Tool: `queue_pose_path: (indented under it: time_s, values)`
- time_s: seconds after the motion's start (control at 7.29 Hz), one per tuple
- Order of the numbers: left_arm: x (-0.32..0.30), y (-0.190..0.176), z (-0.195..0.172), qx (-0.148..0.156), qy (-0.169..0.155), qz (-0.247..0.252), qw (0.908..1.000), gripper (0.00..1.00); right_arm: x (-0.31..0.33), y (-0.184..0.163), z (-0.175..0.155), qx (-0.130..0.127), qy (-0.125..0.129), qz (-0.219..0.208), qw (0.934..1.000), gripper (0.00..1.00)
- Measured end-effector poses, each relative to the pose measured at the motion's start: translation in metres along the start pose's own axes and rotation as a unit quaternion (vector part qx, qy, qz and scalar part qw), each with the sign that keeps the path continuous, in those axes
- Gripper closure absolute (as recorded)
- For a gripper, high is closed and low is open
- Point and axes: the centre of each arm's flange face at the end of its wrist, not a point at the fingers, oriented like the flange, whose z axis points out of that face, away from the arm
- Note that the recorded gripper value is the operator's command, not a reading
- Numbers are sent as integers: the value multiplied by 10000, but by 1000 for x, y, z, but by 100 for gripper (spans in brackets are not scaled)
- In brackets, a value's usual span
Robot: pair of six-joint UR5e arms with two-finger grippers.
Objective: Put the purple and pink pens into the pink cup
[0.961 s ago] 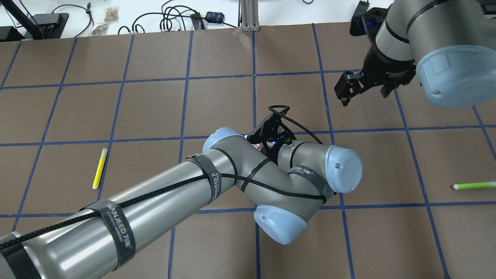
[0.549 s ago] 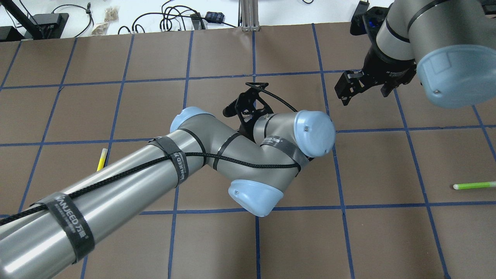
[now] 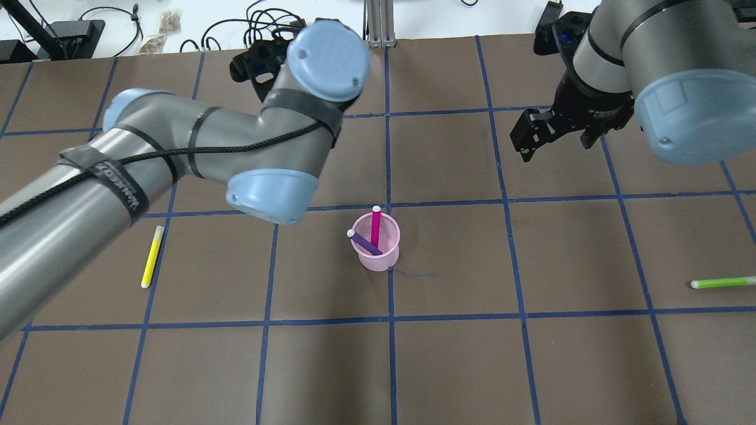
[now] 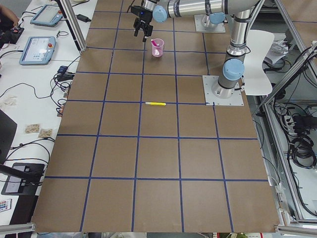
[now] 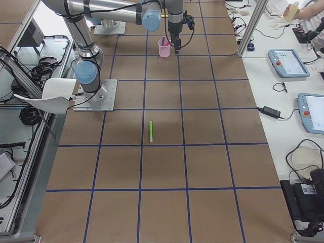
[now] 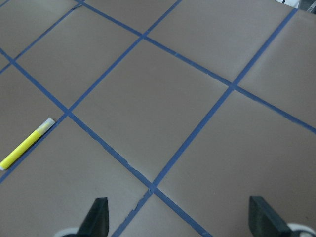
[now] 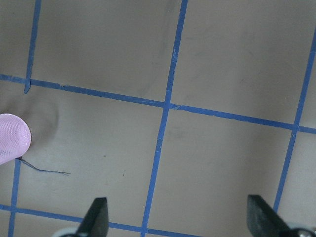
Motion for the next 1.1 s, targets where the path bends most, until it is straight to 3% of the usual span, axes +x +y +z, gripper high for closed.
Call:
queue_pose_path:
  time_s: [0.14,0.41,0.69,1.1]
  values:
    - [-26,-37,-1,-280,236,176,9992,0,0,0,0,-7,1,2,10000,0]
    - [-89,-91,-4,-785,376,800,9930,0,-1,1,1,-22,-2,-2,10000,0]
    - [-153,-130,2,-1283,792,1327,9796,0,-1,1,1,-17,-3,5,10000,0]
    - [-174,-128,7,-1876,1481,1924,9518,0,-1,1,2,-23,-8,7,10000,0]
